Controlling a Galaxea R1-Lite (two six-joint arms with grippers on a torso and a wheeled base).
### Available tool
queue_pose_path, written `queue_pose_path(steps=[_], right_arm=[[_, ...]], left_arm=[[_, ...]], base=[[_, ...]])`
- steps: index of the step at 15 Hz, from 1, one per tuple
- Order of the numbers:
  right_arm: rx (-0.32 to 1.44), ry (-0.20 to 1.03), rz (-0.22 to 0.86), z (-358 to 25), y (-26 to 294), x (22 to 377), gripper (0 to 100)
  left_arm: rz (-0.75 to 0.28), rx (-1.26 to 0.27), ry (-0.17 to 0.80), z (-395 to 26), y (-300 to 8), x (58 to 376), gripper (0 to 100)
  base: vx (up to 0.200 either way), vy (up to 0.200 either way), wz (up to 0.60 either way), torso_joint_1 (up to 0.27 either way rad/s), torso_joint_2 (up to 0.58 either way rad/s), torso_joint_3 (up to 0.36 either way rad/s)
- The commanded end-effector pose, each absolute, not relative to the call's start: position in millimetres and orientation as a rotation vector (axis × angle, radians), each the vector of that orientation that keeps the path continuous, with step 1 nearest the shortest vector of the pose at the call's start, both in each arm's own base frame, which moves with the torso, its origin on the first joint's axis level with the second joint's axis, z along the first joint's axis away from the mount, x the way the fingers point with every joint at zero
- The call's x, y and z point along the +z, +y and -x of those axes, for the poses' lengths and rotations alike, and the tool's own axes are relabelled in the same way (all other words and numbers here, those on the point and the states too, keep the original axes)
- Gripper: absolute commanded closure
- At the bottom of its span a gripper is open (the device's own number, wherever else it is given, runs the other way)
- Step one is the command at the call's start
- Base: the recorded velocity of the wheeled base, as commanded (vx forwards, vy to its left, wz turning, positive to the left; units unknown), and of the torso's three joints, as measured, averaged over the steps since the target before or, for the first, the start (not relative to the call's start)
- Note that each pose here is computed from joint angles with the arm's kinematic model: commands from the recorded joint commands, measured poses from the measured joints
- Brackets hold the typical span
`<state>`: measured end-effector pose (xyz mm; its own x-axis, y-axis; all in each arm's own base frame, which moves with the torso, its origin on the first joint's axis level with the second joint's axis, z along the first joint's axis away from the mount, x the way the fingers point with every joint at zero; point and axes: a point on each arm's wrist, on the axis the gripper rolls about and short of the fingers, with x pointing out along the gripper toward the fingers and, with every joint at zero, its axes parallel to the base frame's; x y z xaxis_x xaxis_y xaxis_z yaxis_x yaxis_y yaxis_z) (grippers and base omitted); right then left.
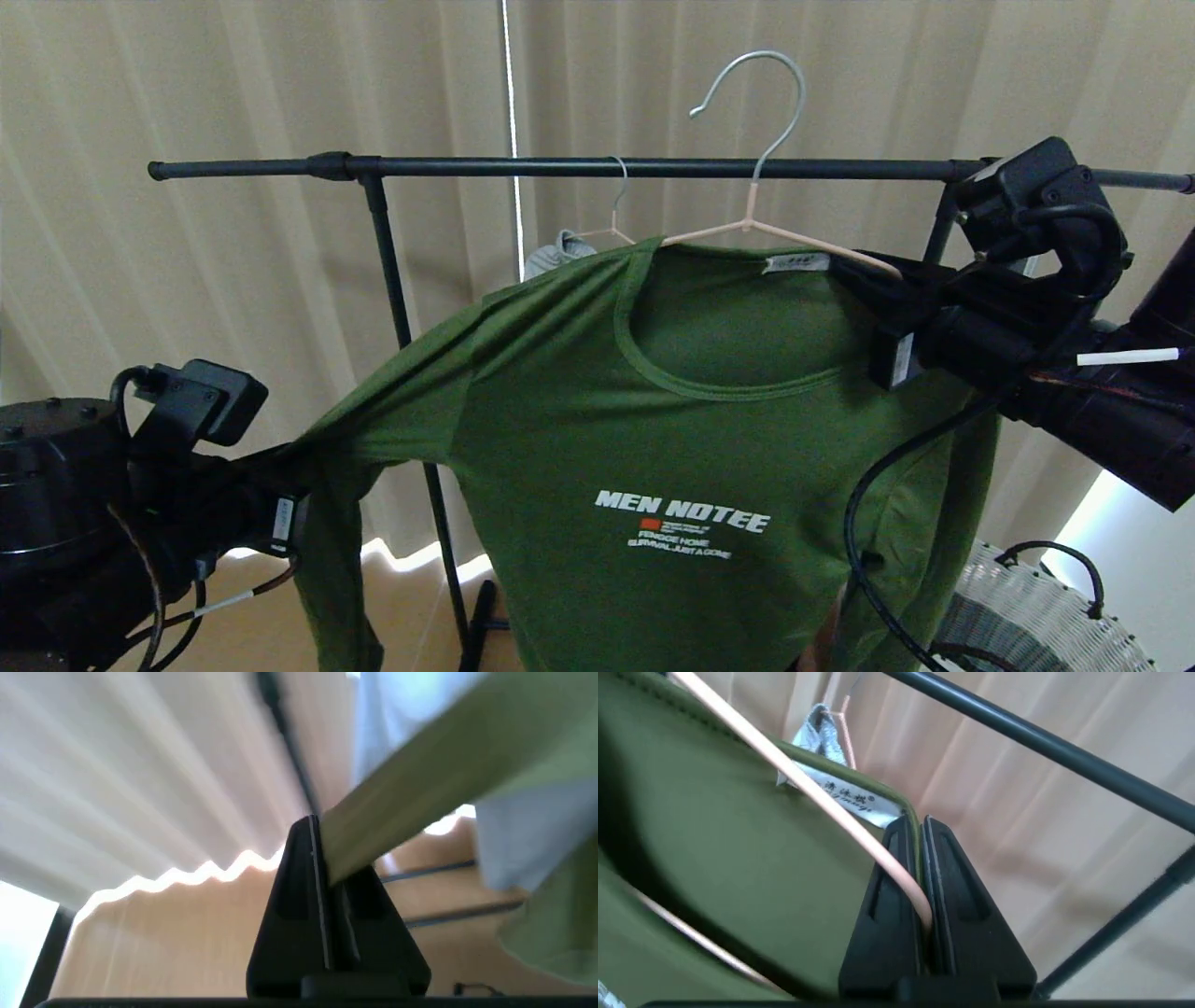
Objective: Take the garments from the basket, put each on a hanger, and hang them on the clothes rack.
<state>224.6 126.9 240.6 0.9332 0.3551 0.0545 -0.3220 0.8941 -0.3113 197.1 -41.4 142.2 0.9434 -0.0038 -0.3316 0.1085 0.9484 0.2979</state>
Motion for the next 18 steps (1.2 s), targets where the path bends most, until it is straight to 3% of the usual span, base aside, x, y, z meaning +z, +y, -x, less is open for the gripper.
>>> queue_pose_path(steps=[1,2,3,7,13,18], right_arm=[[0.347,-0.116,0.302,-224,126,242,100],[0.347,-0.119,0.303,-224,126,243,100],[0.347,-0.119,0.301,-224,126,243,100],[0.348,-0.094,0.31,-222,125,241,100],[0.259,0.036,0.359,-222,121,234,100],[0.203,0.091,0.377,-225,110,233,100]], left_arm=[[-0.311,-0.037,0.329,-198,-37,144,100],[-0.306,-0.033,0.324,-199,-37,146,100],[-0.302,-0.033,0.318,-200,-37,148,0],[-0.285,-0.046,0.285,-196,-39,154,0],[-0.195,-0.282,0.125,-170,-45,181,0],[-0.142,-0.336,0.06,-169,-51,197,0]], base=[[0.0,0.0,0.0,0.0,0.0,0.0],[0.0,0.0,0.0,0.0,0.0,0.0],[0.0,0.0,0.0,0.0,0.0,0.0],[0.0,0.0,0.0,0.0,0.0,0.0],[0.0,0.0,0.0,0.0,0.0,0.0],[0.0,0.0,0.0,0.0,0.0,0.0]])
